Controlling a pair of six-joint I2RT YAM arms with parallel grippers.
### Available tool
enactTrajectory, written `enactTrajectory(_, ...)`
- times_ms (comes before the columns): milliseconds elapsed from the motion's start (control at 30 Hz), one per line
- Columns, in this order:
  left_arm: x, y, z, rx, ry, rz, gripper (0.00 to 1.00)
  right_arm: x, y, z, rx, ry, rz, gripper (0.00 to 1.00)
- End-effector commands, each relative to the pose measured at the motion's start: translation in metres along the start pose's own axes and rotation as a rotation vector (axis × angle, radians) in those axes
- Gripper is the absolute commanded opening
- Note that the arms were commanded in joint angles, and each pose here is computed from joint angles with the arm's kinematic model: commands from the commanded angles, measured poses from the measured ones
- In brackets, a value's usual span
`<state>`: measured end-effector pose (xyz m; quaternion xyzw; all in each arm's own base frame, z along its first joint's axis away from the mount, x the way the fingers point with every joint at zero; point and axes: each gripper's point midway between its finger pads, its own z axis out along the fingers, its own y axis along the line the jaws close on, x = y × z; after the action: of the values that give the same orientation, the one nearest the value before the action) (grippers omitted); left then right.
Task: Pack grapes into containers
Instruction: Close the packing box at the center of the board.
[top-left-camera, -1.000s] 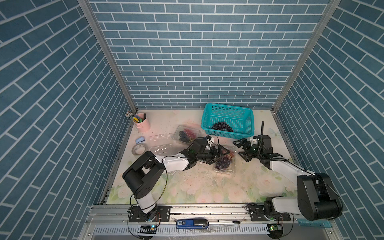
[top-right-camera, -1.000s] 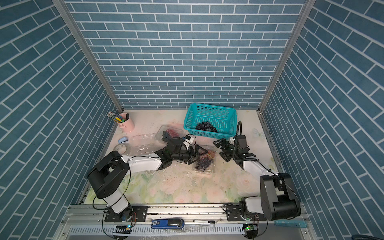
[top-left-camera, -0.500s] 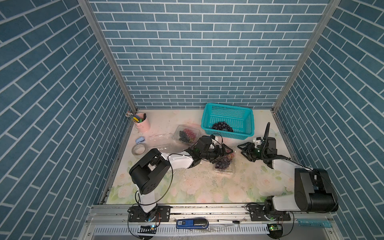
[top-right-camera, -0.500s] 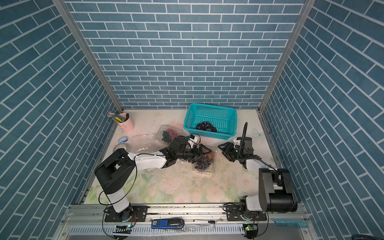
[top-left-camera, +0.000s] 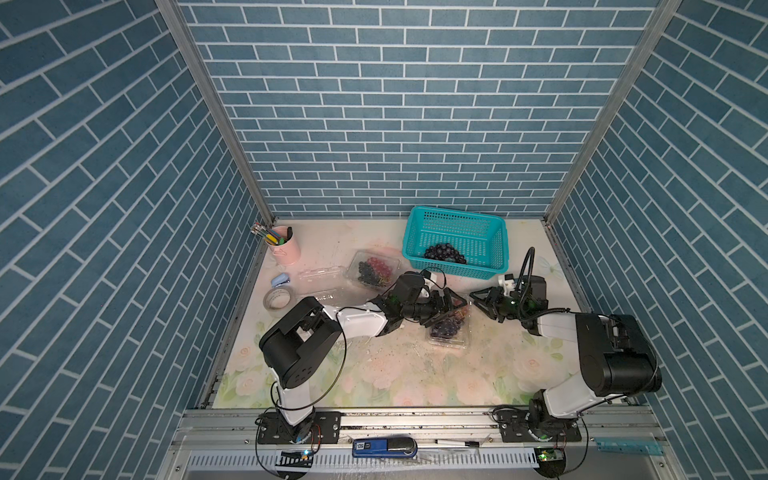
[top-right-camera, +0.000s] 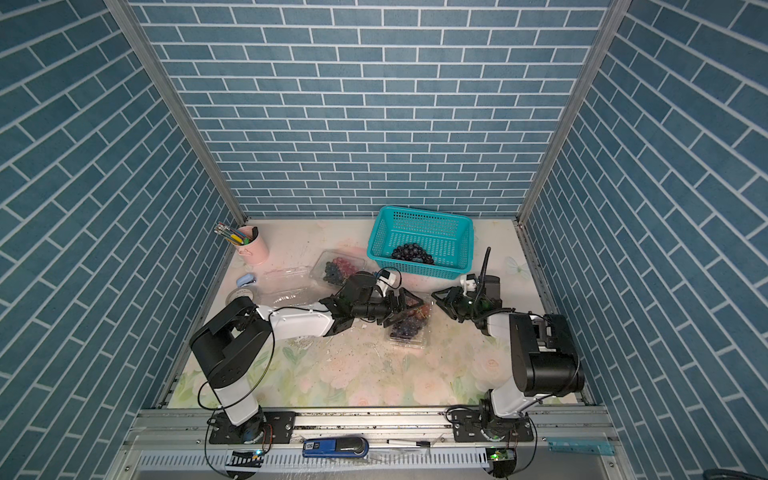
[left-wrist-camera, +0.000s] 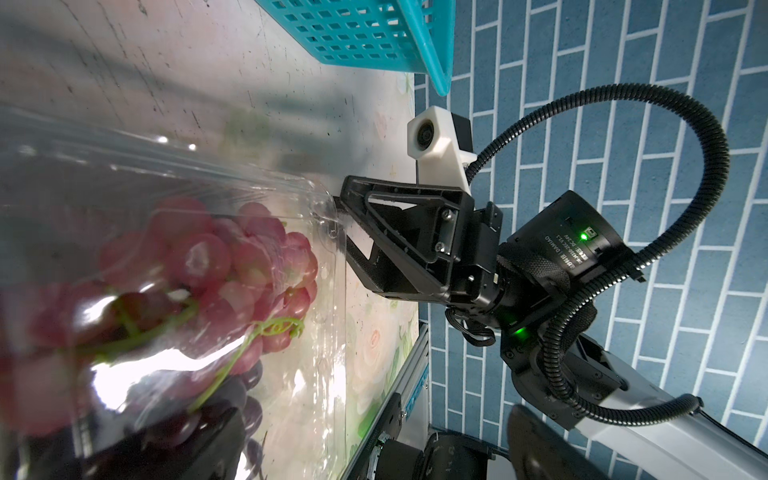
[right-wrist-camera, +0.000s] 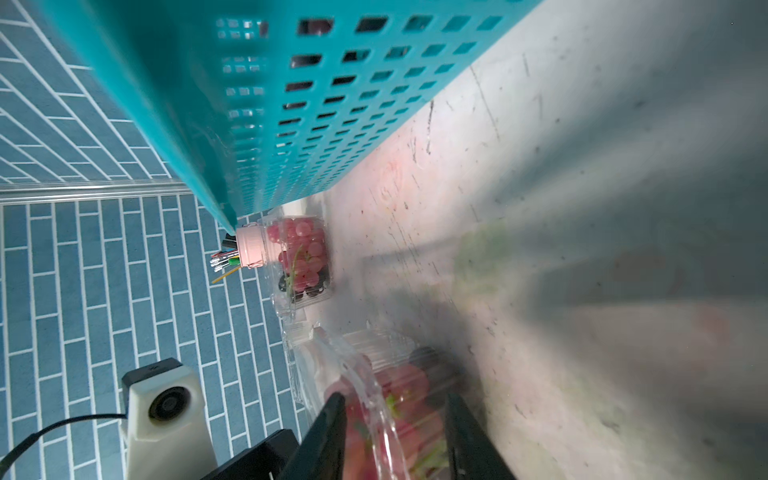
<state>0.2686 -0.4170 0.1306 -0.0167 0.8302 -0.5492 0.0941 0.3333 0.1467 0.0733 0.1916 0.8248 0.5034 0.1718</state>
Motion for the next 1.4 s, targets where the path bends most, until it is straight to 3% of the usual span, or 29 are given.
enactTrajectory(0, 0.002, 0.016, 0.006, -0.048, 0.006, -0.011, 1.0, 0.0, 0.003, 0.002, -0.036, 0.018, 0.0, 0.37)
enactTrajectory(67, 0.002, 0.018, 0.006, -0.048, 0.008, -0.016, 1.0, 0.0, 0.001, 0.004, -0.036, 0.018, 0.005, 0.28)
enactTrajectory(233, 0.003, 0.019, 0.007, -0.049, 0.008, -0.019, 1.0, 0.003, 0.0, 0.004, -0.041, 0.029, 0.009, 0.2)
enactTrajectory(667, 0.004, 0.023, 0.009, -0.048, 0.014, -0.03, 1.0, 0.011, 0.001, 0.012, -0.05, 0.063, 0.0, 0.16)
enactTrajectory(1033, 0.004, 0.026, 0.009, -0.05, 0.014, -0.034, 1.0, 0.012, -0.007, 0.016, -0.027, 0.064, 0.015, 0.03)
enactTrajectory(1367, -0.012, -0.006, -0.014, -0.037, -0.002, 0.018, 0.99, 0.007, 0.009, 0.008, -0.029, 0.041, -0.012, 0.08)
